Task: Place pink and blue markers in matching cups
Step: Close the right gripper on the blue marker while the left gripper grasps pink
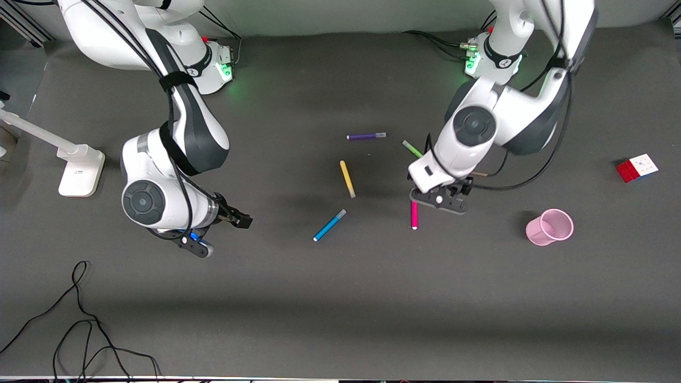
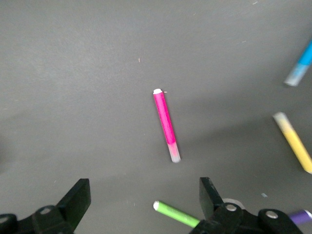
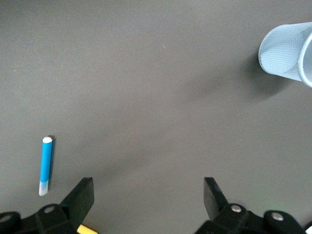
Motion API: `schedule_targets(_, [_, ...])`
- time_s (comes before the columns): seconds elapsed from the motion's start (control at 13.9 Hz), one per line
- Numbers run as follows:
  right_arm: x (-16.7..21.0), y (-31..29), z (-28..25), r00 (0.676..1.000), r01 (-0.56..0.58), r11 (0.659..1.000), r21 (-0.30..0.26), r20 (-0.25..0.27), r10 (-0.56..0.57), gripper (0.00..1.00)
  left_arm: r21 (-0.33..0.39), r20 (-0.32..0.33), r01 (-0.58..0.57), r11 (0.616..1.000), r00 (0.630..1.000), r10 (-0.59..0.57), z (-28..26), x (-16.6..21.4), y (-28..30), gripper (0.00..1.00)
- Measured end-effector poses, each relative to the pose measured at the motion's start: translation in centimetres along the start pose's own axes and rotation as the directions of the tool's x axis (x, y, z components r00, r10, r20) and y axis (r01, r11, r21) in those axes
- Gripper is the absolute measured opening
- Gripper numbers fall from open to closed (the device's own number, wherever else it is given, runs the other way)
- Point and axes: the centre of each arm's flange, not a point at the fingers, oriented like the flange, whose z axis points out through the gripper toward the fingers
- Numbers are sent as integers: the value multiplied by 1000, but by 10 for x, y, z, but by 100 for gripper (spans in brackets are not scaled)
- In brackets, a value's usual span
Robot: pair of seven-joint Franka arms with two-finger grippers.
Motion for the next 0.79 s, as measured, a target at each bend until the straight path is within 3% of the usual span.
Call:
schedule_targets(0.36, [6, -7, 7, 996, -90, 996, 26, -18, 91, 100, -21, -13, -10, 1000, 1000, 10, 88, 1, 11, 100])
schedule_targets(0.79, [-19, -79, 71, 958, -278, 955, 98, -48, 284, 100, -56, -19, 15, 998, 1000, -16, 147, -17, 15, 100])
